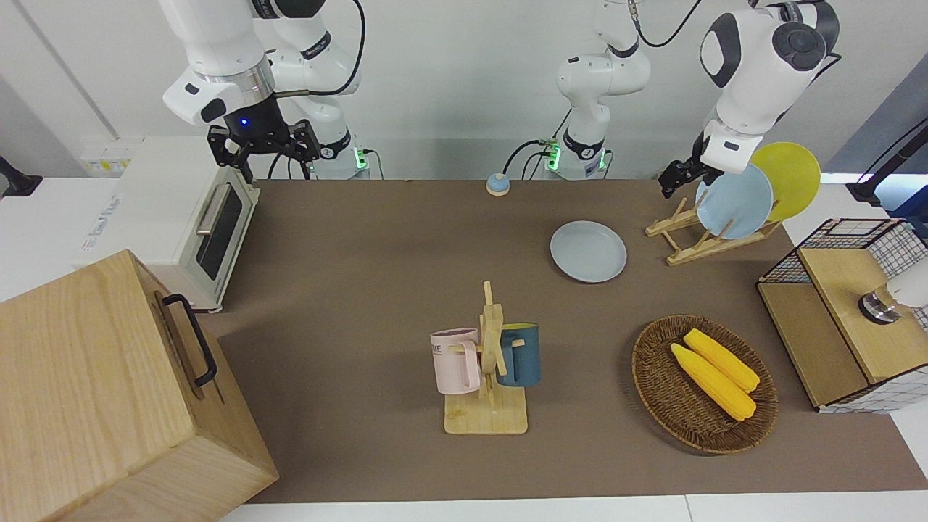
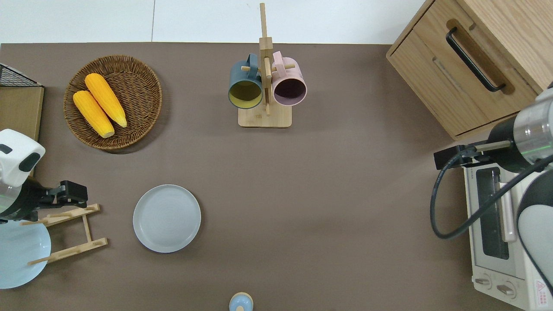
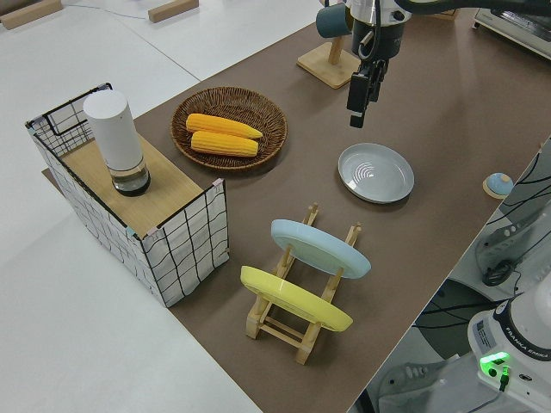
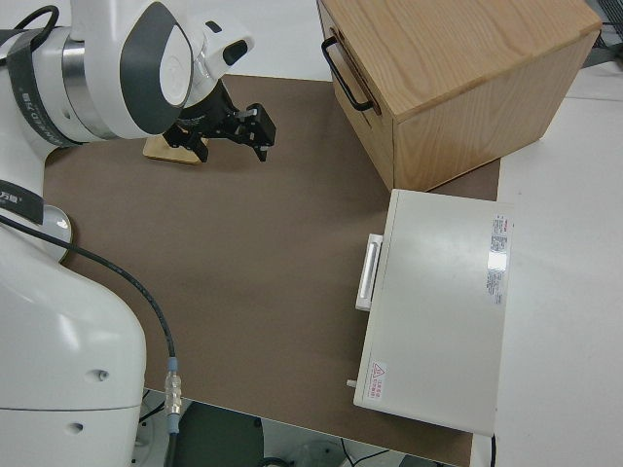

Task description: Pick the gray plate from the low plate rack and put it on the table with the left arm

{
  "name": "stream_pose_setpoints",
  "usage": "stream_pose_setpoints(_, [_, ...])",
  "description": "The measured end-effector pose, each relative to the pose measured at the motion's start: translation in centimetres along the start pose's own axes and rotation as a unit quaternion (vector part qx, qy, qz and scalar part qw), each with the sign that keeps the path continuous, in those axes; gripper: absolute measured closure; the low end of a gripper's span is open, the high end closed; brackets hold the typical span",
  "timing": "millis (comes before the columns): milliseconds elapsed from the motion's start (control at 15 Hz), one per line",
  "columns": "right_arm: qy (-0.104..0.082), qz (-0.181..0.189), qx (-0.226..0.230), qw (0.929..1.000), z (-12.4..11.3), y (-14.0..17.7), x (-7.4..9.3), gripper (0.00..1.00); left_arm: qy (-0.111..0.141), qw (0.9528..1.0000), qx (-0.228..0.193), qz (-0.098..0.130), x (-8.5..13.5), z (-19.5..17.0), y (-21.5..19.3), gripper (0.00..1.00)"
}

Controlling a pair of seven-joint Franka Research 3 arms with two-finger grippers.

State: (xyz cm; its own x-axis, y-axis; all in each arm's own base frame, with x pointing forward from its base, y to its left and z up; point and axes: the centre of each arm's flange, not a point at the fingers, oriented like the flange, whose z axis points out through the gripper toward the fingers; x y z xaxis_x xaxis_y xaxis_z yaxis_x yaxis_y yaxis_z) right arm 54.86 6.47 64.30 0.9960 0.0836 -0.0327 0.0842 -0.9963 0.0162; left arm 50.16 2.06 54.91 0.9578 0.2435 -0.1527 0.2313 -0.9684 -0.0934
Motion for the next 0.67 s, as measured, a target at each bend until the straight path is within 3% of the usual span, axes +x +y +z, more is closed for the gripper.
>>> stream_pose_setpoints(267, [0.000,0.000,0.000,1.0000,0.0,0.0,0.0,0.01,0.036,0.9992,-0.015,0.005,0.0,-4.0,0.0,0.00])
stream_pose_setpoints(667, [0.000,0.000,0.000,1.0000,0.0,0.0,0.0,0.01,0.045,0.9985,-0.029,0.003,-1.1,-8.3,-0.5,0.00])
